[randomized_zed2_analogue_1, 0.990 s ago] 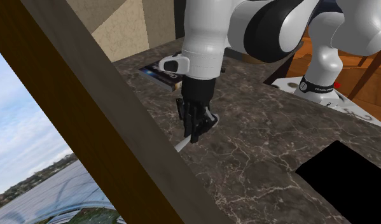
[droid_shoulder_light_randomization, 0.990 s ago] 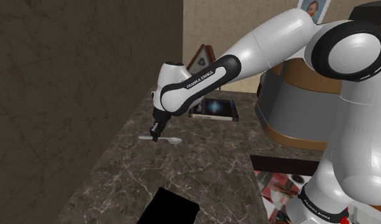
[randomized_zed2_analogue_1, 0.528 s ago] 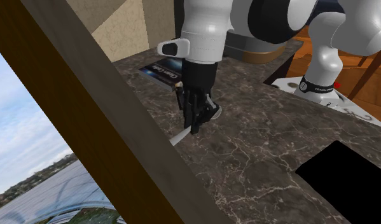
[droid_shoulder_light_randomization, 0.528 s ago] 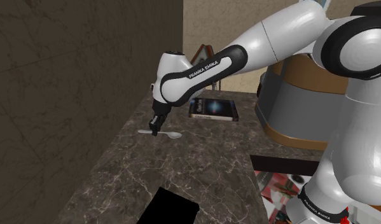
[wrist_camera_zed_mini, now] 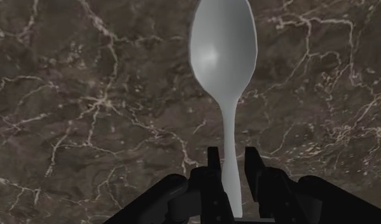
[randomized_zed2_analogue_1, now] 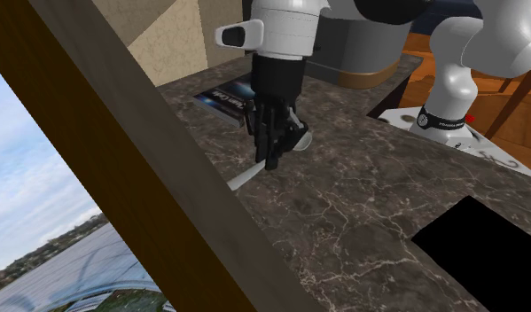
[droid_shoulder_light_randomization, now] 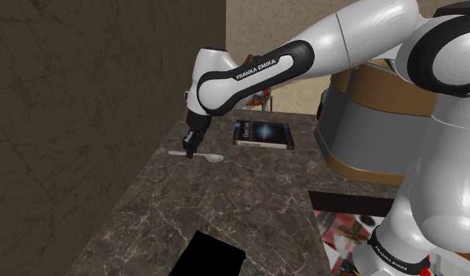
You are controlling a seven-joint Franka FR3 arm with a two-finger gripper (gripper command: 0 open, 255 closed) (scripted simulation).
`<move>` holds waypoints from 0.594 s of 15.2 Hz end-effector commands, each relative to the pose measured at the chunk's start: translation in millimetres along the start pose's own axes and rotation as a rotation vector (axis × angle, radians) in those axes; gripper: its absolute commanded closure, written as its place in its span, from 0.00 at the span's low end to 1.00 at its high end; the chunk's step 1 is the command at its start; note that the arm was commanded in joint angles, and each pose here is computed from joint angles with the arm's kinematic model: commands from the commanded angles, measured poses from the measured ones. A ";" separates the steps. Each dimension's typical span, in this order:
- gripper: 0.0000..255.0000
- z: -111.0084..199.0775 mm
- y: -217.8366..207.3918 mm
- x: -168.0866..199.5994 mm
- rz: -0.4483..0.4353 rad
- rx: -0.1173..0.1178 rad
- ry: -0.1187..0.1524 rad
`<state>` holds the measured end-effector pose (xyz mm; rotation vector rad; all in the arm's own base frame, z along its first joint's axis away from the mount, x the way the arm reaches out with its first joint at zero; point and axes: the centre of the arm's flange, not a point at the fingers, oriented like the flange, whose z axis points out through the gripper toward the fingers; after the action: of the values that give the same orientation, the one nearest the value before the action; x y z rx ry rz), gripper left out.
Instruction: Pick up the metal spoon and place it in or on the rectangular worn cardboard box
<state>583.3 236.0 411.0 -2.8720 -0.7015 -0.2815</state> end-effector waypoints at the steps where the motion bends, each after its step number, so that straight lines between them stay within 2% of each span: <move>1: 1.00 -11.3 -2.3 2.3 0.000 0.000 0.000; 9: 1.00 -52.2 -7.4 11.7 0.000 0.000 0.000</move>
<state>582.7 236.7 460.1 -2.8720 -0.7013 -0.2815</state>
